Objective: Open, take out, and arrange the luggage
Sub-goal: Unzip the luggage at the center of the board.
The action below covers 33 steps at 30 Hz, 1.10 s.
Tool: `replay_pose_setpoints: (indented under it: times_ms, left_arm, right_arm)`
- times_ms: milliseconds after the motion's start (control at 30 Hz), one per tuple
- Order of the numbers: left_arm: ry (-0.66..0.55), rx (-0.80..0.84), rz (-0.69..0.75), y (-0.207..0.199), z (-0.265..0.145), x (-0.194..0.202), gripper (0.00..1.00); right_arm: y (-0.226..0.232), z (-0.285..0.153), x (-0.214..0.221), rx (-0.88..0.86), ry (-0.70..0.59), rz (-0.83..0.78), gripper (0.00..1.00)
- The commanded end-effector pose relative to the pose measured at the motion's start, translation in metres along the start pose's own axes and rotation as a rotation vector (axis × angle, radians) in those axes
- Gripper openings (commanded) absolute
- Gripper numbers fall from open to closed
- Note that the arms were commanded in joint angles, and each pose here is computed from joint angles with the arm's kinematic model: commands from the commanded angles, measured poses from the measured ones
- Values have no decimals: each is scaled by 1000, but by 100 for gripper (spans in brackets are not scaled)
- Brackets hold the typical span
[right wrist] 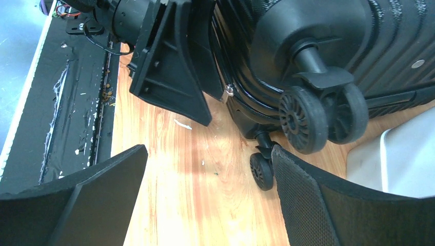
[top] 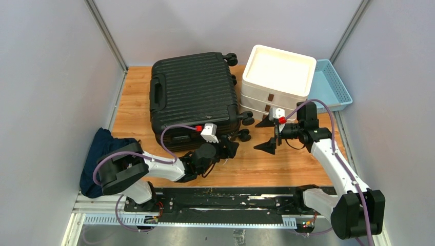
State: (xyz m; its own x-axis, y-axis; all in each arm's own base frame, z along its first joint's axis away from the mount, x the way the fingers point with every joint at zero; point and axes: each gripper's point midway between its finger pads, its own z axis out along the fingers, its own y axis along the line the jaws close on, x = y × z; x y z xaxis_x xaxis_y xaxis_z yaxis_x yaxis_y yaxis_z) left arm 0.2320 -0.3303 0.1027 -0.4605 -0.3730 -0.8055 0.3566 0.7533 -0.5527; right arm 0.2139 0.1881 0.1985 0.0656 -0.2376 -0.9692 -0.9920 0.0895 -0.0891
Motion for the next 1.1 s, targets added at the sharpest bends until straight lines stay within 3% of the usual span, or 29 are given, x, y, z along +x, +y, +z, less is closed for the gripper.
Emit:
replay_pose_setpoints:
  times_ms: [0,400,467,633,1067]
  left_arm:
    - [-52,-150,-83,19,12,-11,70]
    - [-87,-153,-131,16,8,-20,60]
    - [-103,-153,-137,15,5,-25,51]
    - [-110,-151,-143,13,1,-26,42]
    - [-162,-220,-12,12,-26,-37,65]
  right_arm:
    - [0,-2,2,-2,0,0,94]
    - [0,-1,6,-4,10,11,94]
    - [0,-1,6,-4,10,13,94]
    - [0,-1,7,-8,11,18,94]
    - [1,-1,7,-14,9,22,94]
